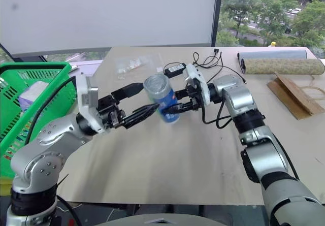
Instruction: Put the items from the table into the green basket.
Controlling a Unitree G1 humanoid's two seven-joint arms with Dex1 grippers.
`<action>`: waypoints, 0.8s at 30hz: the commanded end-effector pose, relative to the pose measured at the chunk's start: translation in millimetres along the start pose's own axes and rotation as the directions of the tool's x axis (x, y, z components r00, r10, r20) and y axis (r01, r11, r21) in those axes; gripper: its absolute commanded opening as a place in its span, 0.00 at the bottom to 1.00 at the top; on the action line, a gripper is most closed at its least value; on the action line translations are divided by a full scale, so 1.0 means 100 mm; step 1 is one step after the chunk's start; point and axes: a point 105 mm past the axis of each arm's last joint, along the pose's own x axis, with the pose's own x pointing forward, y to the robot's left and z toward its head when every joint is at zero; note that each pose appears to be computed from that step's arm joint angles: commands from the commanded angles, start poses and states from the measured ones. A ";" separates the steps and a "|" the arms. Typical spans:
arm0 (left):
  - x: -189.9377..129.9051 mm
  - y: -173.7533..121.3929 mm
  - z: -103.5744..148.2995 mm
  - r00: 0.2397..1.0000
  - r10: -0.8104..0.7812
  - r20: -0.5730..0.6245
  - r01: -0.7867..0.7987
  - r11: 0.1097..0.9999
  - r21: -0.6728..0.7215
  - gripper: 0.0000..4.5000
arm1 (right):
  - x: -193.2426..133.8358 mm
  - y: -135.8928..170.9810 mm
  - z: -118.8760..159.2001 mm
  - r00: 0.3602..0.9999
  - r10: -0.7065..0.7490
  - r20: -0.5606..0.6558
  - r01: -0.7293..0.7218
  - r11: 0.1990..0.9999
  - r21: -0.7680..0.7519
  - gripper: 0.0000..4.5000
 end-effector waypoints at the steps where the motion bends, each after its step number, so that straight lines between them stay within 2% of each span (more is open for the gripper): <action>1: 0.02 0.09 0.00 0.999 0.035 -0.015 -0.034 0.999 0.028 1.00 | 0.14 0.16 0.23 0.996 0.082 0.019 -0.079 0.992 -0.097 0.38; 4: 0.06 0.03 -0.04 0.999 -0.007 -0.032 0.008 1.000 0.022 1.00 | 0.19 0.20 0.26 0.996 0.083 0.024 -0.081 0.992 -0.102 0.38; 7: 0.10 0.02 -0.01 1.000 -0.017 -0.008 0.017 1.000 0.017 0.82 | 0.20 0.22 0.24 0.997 0.082 0.014 -0.081 0.992 -0.096 0.38; 8: 0.11 0.02 0.00 1.000 -0.020 -0.004 0.020 1.000 0.013 0.70 | 0.20 0.22 0.24 0.997 0.081 0.012 -0.079 0.992 -0.094 0.38; 11: 0.12 -0.01 0.02 0.999 -0.043 0.005 0.043 0.999 0.000 0.44 | 0.18 0.19 0.23 0.998 0.061 0.008 -0.060 0.994 -0.092 0.38; 12: 0.12 -0.01 0.02 0.999 -0.044 0.007 0.044 0.999 0.003 0.40 | 0.18 0.17 0.23 0.999 0.049 0.005 -0.049 0.995 -0.090 0.59; 14: 0.11 0.02 0.03 1.000 -0.024 0.006 0.024 1.000 0.019 0.40 | 0.16 0.16 0.21 0.999 0.047 0.001 -0.047 0.996 -0.078 0.75; 16: 0.07 0.13 0.10 0.999 0.042 0.025 -0.043 0.998 0.055 0.39 | 0.13 0.13 0.19 1.000 0.018 0.000 -0.018 0.998 -0.063 0.97; 17: 0.03 0.18 0.14 0.996 0.077 0.034 -0.079 0.994 0.072 0.39 | 0.10 0.12 0.18 1.000 0.001 0.001 -0.001 0.998 -0.055 1.00; 22: -0.37 0.60 0.40 0.932 0.357 0.065 -0.363 0.920 0.150 0.39 | -0.13 0.00 0.10 0.987 -0.158 0.031 0.159 0.986 -0.042 1.00; 24: -0.78 0.88 0.60 0.828 0.554 0.080 -0.555 0.793 0.251 0.39 | -0.28 -0.02 0.13 0.967 -0.239 0.089 0.244 0.968 -0.053 1.00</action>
